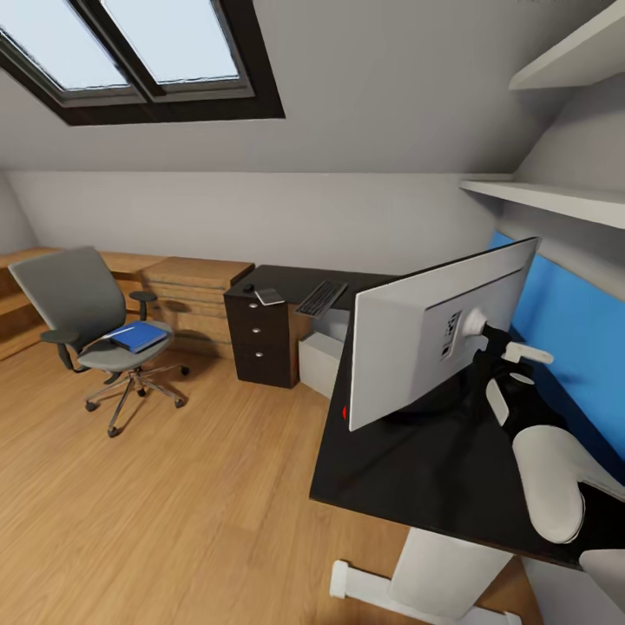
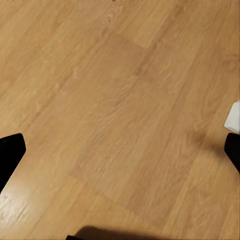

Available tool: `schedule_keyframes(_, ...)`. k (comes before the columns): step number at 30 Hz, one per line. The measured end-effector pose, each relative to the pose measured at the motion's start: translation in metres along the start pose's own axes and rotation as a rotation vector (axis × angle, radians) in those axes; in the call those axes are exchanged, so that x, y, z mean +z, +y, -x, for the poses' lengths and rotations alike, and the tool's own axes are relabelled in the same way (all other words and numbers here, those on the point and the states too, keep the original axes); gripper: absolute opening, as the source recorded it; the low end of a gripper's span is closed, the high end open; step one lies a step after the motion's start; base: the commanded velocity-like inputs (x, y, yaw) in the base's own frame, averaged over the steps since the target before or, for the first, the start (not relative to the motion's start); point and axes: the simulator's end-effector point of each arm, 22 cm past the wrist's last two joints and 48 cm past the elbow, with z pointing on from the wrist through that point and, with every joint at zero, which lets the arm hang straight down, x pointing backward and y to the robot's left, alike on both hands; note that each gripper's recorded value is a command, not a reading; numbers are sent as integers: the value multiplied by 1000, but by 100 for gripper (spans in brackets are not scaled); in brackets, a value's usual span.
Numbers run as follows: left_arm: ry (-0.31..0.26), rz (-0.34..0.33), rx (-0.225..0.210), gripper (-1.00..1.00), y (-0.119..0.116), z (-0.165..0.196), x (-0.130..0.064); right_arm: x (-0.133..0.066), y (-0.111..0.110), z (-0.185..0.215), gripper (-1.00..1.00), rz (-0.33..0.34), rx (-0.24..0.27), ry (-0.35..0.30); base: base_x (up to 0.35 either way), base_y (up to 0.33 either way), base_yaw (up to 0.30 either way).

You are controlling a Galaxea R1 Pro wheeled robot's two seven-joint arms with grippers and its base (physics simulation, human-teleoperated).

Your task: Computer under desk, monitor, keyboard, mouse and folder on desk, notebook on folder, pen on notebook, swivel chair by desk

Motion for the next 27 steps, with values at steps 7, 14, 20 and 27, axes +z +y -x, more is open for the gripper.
schedule_keyframes(7,7,2,1,100,0,-1,4,6,2,0,-100,-1,4,-4,102,0,0)
schedule_keyframes(14,12,3,2,100,0,-2,6,9,5,-1,-100,7,7,-6,9,-82,0)
schedule_keyframes(20,21,6,3,100,0,-4,11,16,15,-3,-100,37,17,-10,1,-170,0)
schedule_keyframes(27,23,6,2,100,-1,-5,12,17,15,-4,-100,41,23,-12,0,-26,0)
